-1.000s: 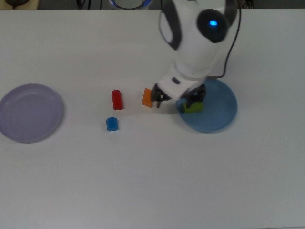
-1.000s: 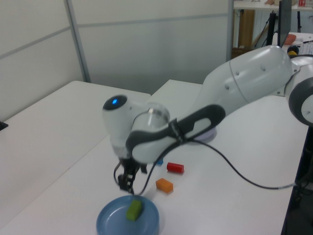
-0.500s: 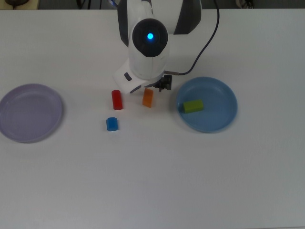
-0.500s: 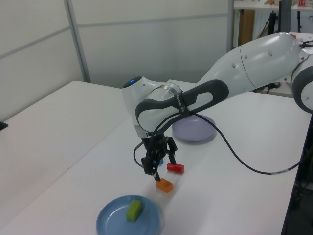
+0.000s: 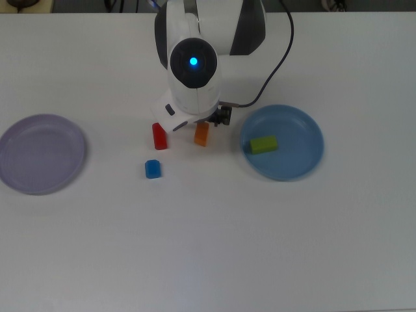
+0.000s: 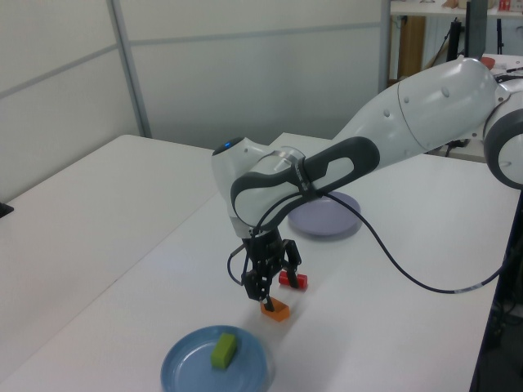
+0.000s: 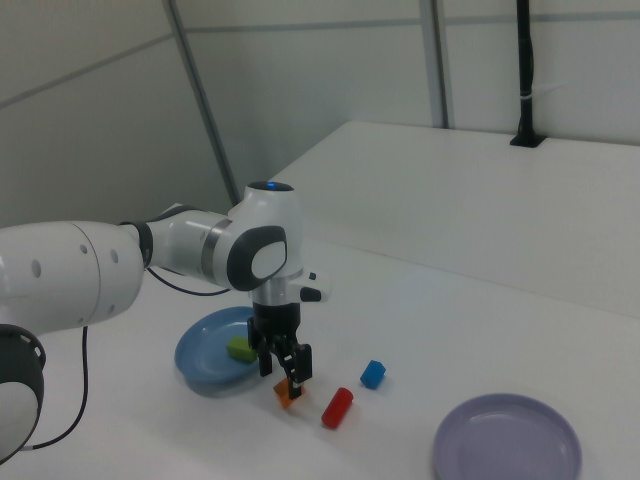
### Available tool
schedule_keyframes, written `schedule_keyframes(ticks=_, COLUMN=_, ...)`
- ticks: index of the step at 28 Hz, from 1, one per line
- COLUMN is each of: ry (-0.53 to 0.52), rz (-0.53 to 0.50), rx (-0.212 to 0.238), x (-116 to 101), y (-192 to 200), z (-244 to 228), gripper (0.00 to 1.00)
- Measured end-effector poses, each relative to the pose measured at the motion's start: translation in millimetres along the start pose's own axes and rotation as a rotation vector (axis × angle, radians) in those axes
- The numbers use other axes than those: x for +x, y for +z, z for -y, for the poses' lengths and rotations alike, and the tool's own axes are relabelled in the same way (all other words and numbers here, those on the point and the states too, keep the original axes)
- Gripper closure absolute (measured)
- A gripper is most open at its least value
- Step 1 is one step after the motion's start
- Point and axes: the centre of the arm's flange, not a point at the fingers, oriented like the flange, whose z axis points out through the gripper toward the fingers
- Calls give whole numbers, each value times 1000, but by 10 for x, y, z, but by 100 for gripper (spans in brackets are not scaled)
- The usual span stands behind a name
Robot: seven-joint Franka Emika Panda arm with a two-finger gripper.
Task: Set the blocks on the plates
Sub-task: 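Move the gripper to the orange block and grasp it, then place the orange block on the light blue plate beside the green block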
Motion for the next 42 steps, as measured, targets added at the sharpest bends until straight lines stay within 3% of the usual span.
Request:
schedule_keyframes(ticks=7, ry=1, rz=-31, rx=11, x=38, y=182, z=9, gripper=12)
schedule_keyframes(ticks=12, ry=1, rz=-44, rx=16, x=71, y=230, z=19, gripper=30)
schedule_keyframes(ticks=13, ry=2, rz=-47, rx=18, x=77, y=235, z=21, gripper=39)
schedule_keyframes(ticks=21, ry=12, rz=-44, rx=41, x=79, y=234, z=38, gripper=66)
schedule_keyframes(ticks=29, ry=10, rz=-79, rx=49, x=37, y=-35, z=50, gripper=66)
schedule_keyframes(ticks=36, ry=-63, rz=-126, rx=54, x=-264, y=-504, z=416, gripper=66)
schedule_keyframes(ticks=39, ry=-136, rz=-123, rx=37, x=-435, y=-451, z=840, gripper=66)
schedule_keyframes(ticks=42, ry=-214, rz=-127, rx=-18, x=-560, y=-301, z=1201, gripper=66)
